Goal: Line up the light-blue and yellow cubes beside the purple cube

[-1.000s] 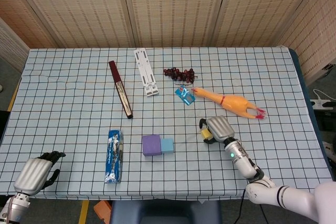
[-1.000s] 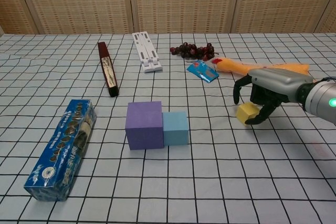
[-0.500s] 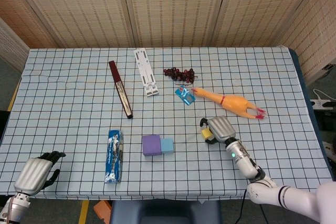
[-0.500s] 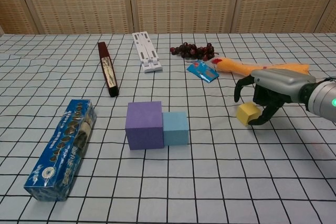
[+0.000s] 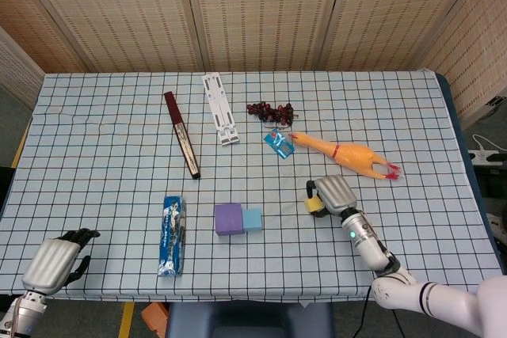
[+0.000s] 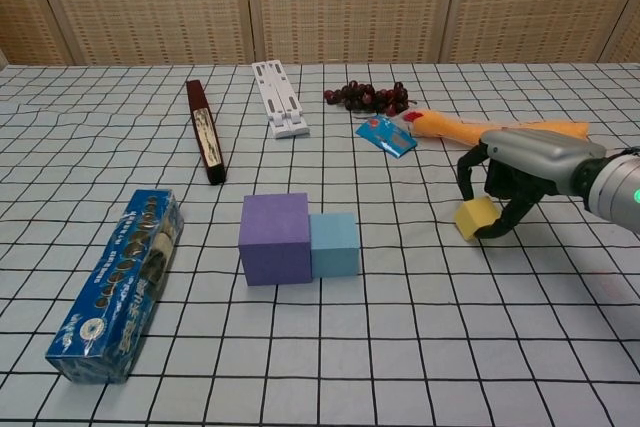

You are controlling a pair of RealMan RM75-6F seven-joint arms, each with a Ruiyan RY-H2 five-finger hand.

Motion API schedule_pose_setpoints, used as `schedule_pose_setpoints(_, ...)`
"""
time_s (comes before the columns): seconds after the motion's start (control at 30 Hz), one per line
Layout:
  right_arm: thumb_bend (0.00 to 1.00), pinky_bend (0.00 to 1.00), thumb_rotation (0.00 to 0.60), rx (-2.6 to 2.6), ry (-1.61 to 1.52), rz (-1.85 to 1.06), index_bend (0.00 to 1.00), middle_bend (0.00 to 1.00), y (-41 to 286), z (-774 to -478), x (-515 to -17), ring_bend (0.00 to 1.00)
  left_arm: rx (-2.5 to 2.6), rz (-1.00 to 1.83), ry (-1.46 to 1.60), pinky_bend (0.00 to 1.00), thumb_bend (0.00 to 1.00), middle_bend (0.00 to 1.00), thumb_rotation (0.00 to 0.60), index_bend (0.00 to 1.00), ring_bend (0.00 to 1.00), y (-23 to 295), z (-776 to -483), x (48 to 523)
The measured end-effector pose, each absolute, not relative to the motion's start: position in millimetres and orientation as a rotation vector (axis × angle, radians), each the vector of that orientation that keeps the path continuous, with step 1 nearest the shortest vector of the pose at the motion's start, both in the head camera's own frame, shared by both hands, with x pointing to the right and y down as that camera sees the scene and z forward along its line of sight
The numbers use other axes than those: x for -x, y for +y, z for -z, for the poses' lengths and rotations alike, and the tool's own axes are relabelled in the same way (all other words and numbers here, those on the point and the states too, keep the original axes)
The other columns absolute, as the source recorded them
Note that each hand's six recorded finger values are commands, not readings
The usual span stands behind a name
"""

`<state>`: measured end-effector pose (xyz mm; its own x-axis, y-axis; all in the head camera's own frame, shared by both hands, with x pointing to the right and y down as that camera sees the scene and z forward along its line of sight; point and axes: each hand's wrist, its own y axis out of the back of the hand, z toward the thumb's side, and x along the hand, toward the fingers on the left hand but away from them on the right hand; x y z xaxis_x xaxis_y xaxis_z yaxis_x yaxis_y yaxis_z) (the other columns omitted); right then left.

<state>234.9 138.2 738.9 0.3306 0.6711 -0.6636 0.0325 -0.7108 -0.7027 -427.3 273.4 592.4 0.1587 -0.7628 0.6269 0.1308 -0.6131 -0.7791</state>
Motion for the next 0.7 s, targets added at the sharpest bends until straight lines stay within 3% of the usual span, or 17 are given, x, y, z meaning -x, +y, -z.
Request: schedule_pose_setpoints(0.7,0.05,1.00,0.600,2.253,-0.662,-1.300,0.60,0.97,154,-730,-189,0.90,1.709,1.548,0.608,0.65,0.47,0.32,0.600,0.30,0.36,274,-592,427)
